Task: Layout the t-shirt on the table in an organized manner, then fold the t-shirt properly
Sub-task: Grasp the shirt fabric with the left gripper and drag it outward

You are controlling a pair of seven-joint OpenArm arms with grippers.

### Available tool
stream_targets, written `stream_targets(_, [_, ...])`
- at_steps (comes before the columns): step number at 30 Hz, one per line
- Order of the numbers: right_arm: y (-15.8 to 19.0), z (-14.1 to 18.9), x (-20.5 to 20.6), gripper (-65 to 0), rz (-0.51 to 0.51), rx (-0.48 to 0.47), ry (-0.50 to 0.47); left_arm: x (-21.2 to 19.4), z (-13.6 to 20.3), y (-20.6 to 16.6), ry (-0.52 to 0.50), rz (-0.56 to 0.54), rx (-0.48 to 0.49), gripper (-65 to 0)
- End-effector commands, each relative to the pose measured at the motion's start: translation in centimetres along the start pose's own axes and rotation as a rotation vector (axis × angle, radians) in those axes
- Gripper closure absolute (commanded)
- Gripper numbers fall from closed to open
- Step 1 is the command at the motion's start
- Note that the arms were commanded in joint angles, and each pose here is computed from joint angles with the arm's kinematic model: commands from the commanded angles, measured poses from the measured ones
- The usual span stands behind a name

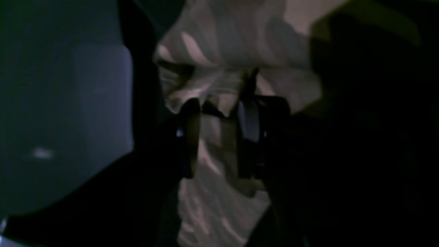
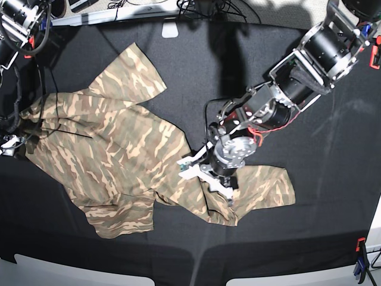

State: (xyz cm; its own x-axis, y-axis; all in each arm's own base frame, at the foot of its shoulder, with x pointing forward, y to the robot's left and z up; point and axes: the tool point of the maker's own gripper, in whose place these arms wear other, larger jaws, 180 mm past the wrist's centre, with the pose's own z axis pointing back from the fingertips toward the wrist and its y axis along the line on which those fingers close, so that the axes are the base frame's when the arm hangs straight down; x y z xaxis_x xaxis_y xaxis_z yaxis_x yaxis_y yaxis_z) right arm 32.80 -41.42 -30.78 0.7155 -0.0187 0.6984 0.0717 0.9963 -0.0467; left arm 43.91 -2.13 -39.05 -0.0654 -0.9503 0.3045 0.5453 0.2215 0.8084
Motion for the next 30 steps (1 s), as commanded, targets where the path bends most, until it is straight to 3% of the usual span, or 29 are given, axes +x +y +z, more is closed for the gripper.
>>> stream_targets(1, [-0.9, 1.0, 2.2, -28.8, 0.019, -0.019, -0.060, 1.5, -0.1, 2.3, -0.044, 0.000, 0.055, -16.4])
stream_targets(7, [-0.9, 1.0, 2.2, -28.8, 0.019, -0.019, -0.059, 2.8, 0.0, 2.4, -0.114, 0.000, 0.055, -16.4])
stream_targets(13, [-0.9, 1.0, 2.1, -28.8, 0.019, -0.019, -0.055, 2.3, -0.2, 1.9, -0.106, 0.055, 0.027, -16.4])
stream_targets(24, [-0.9, 1.0, 2.0, -28.8, 0.019, -0.019, -0.050, 0.7, -0.8, 1.1, -0.068, 0.043, 0.010, -16.2])
stream_targets(30, [-0.9, 1.0, 2.0, -28.8, 0.019, -0.019, -0.050, 0.8, -0.9, 2.6, -0.069, 0.060, 0.065, -8.2])
